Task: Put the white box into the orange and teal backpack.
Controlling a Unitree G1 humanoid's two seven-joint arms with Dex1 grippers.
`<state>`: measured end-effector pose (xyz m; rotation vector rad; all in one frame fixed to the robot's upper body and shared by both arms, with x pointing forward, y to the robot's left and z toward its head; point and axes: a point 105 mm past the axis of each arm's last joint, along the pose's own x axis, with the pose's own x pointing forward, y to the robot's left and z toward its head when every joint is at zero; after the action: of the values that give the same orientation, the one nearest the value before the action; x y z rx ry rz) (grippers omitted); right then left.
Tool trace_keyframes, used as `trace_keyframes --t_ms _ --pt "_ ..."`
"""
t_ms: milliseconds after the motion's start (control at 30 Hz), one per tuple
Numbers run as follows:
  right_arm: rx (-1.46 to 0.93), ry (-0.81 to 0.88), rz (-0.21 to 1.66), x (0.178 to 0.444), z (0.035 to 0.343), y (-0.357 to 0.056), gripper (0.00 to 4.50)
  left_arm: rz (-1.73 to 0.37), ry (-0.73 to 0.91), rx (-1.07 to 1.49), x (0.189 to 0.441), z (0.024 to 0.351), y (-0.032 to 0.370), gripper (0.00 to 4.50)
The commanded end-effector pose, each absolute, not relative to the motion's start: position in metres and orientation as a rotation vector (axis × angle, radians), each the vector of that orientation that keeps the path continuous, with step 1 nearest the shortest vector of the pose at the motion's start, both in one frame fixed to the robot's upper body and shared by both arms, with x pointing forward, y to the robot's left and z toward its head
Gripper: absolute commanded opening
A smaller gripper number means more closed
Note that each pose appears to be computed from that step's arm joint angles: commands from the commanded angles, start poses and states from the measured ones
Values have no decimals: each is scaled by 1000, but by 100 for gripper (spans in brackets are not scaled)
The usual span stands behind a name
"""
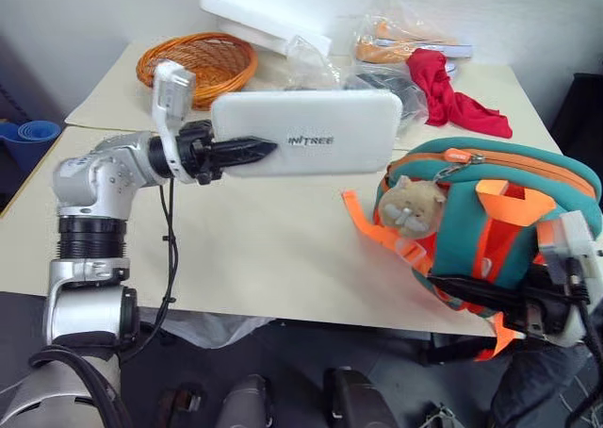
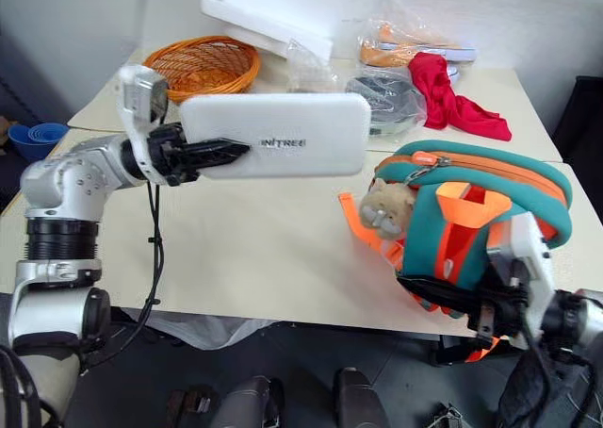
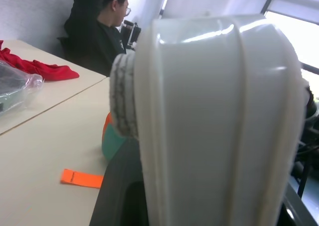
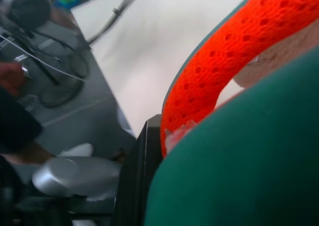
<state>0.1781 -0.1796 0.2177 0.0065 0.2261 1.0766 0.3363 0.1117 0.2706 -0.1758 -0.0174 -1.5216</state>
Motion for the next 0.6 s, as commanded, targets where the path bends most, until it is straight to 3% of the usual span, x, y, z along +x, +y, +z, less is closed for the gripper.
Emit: trace_keyframes --t_ms 33,167,300,500,600 --pt "37 190 1159 162 239 -179 2 -1547 -149 -131 339 298 100 127" --pt "35 204 1195 153 246 -180 2 -1560 -192 -157 345 312 95 127" --pt "4 194 1194 151 251 -180 2 -1640 -163 -88 336 305 89 127" --pt "-2 201 1159 160 244 -180 2 -1661 -102 218 337 255 62 127" --pt "5 196 1172 160 244 -178 2 -1701 -148 312 335 247 42 127"
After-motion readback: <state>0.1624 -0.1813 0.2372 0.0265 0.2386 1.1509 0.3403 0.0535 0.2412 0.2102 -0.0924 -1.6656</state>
